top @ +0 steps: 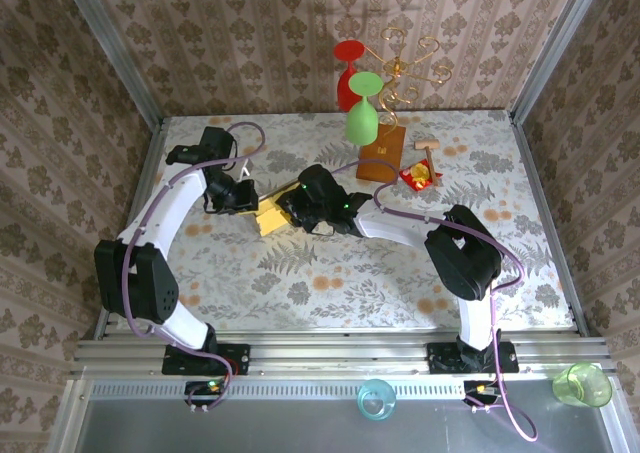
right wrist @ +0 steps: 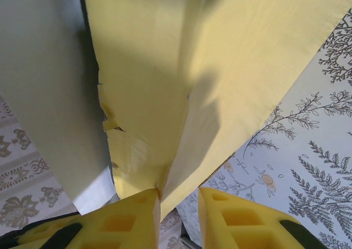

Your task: Fold the paper box

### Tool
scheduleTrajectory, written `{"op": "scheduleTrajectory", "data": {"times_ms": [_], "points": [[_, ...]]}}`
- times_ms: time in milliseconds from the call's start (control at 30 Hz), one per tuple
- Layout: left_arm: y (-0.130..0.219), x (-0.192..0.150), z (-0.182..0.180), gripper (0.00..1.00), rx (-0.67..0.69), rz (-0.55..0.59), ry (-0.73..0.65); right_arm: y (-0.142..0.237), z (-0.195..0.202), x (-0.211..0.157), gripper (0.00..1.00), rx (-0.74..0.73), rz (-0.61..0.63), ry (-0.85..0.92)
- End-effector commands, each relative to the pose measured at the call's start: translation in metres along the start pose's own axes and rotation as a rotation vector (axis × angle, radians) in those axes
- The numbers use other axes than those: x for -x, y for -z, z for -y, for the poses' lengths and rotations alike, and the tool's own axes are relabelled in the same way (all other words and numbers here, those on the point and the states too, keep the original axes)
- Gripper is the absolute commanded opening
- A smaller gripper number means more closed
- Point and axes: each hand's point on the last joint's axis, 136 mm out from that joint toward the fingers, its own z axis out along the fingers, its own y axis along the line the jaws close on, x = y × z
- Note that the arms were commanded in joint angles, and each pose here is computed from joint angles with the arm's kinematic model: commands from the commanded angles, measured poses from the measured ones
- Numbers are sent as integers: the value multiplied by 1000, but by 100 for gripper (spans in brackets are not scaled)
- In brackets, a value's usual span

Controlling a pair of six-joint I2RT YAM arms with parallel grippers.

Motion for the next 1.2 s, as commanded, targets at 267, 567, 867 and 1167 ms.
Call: {"op": "scheduleTrajectory", "data": {"times_ms": [267,567,867,1167], "points": [[-9,-12,-6,14,36,-39,-22,-14,48,7,24,-160,6,-34],[-9,-14,-1,13,23,-25,-22,-14,47,7,23,-157,7,-31],[51,15,28,35,-132,228,139,-15,47,7,23,-155,6,-36],[42,36,-16,44,-268,326,569,-15,47,8,23,-156,6,-37]]}}
